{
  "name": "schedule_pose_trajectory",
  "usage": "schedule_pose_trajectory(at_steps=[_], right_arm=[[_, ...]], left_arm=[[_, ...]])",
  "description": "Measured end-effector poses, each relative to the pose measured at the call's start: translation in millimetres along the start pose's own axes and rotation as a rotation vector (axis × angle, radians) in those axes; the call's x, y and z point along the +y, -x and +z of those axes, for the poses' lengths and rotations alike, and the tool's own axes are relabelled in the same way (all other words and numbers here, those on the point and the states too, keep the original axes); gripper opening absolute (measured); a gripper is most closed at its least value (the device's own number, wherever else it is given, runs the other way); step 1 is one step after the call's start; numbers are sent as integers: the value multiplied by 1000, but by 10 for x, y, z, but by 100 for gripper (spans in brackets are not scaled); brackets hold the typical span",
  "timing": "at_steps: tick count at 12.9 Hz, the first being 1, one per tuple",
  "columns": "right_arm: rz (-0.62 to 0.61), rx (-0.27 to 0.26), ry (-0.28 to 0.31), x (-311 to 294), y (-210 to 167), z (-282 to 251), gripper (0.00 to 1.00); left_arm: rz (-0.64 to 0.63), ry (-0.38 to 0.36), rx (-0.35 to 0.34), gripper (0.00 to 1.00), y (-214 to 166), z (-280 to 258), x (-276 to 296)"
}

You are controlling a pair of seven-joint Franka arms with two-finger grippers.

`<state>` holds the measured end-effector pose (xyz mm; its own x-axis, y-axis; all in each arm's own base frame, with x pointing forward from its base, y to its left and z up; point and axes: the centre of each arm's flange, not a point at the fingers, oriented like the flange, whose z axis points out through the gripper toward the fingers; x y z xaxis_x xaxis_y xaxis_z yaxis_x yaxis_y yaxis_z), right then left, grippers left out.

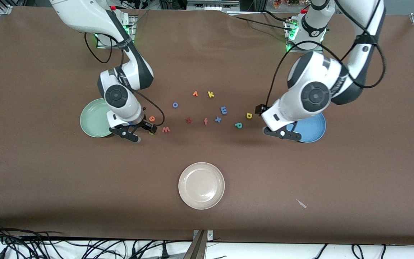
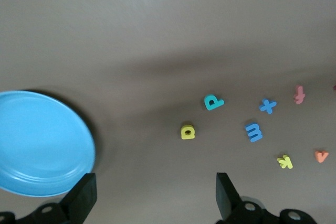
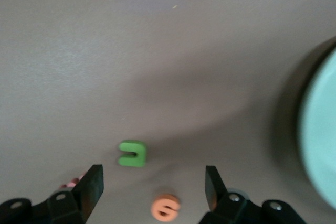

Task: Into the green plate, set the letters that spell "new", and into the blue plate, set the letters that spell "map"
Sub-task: 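Reach the right gripper to the green letter while the left gripper reaches letters, then lift the green u over the green plate while the left gripper approaches yellow d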

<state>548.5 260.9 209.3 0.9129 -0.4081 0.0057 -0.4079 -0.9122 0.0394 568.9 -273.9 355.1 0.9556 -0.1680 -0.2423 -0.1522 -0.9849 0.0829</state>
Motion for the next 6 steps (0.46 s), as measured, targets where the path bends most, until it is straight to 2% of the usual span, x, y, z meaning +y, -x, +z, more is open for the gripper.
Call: schedule_pose_trajectory(at_steps=[1, 2, 3, 4, 6], right_arm=[[12, 10, -11, -43, 29, 77, 87], [18, 15, -17, -54, 31, 127, 81], [20, 16, -17, -47, 21, 155, 81], [22, 17, -17, -40, 14, 178, 72], [23, 25, -25, -42, 1, 225, 69]], left_arm=[[-12, -2, 8, 100, 51, 154, 61], [-25, 3, 32, 100, 91, 296, 122], [-37, 12, 68, 100, 123, 449, 172], [-39, 22, 105, 99, 159, 629, 201], [-38, 31, 146, 96, 258, 969, 206]])
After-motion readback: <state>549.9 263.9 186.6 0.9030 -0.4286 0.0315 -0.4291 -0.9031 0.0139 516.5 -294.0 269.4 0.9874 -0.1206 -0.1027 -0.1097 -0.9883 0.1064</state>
